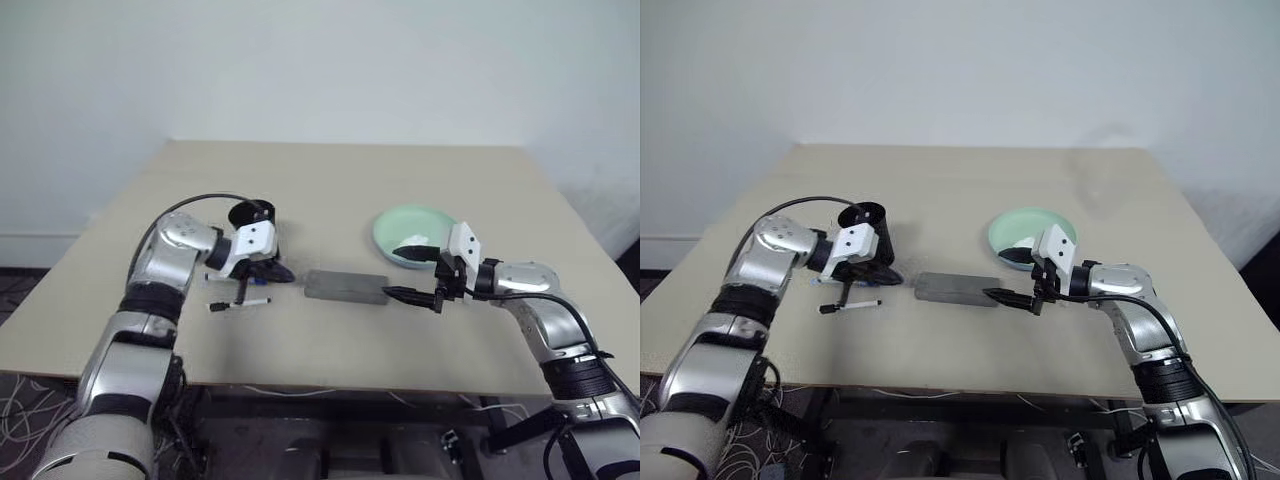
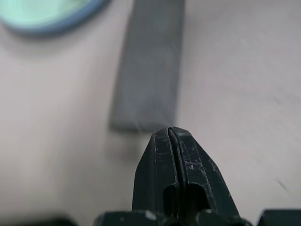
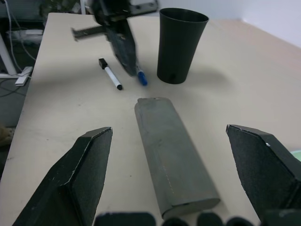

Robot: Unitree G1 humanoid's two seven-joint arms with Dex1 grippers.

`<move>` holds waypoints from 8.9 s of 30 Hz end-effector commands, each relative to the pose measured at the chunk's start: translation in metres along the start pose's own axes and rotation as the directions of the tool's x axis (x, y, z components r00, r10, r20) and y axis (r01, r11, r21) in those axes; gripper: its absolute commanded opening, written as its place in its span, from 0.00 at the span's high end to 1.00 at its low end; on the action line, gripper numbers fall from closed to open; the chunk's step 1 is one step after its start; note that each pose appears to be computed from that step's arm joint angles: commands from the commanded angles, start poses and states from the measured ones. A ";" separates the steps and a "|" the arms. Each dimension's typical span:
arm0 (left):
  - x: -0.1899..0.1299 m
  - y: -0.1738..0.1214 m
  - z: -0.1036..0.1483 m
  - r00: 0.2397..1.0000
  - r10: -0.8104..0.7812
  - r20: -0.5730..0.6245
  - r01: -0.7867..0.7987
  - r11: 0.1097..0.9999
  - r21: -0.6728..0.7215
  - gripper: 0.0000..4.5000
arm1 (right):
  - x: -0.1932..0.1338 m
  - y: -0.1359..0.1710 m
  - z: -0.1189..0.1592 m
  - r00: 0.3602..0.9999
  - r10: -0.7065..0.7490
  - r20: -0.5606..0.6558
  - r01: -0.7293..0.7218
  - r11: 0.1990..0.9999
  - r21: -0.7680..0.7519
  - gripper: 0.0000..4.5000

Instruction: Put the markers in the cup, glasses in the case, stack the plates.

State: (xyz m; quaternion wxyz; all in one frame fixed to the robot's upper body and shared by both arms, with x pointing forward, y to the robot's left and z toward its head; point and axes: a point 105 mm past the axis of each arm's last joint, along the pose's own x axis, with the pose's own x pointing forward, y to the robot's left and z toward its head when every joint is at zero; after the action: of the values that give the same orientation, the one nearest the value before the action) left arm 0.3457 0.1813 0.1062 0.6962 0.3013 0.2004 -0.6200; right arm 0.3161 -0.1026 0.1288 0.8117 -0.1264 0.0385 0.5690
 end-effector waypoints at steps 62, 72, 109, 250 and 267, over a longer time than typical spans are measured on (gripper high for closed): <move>-0.030 -0.004 -0.061 0.938 -0.092 -0.335 0.046 0.989 -0.142 0.99 | 0.006 -0.013 0.019 0.998 0.040 0.040 -0.038 0.997 -0.060 0.06; -0.031 0.006 0.031 0.982 0.021 0.186 -0.012 0.999 -0.045 0.99 | 0.004 -0.012 0.018 0.999 0.040 0.033 -0.038 0.997 -0.063 0.06; -0.059 0.102 0.030 0.254 0.895 0.366 -0.728 0.426 -0.537 0.99 | 0.006 -0.014 0.020 0.998 0.058 0.023 -0.056 0.995 -0.081 0.06; -0.058 0.071 0.118 0.753 0.288 0.592 -0.257 0.957 -0.138 0.99 | 0.008 -0.014 0.024 0.999 0.015 0.036 -0.012 0.996 -0.087 0.06; -0.097 0.109 0.063 0.295 0.822 0.488 -0.732 0.522 -0.437 0.99 | 0.014 -0.012 0.031 0.998 0.032 0.058 -0.025 0.994 -0.104 0.06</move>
State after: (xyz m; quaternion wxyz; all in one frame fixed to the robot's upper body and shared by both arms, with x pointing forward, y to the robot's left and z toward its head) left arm 0.4338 0.2096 0.2175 0.9469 0.0786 -0.1450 -0.2761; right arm 0.3297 -0.0892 0.1427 0.7987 -0.1424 0.0171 0.5844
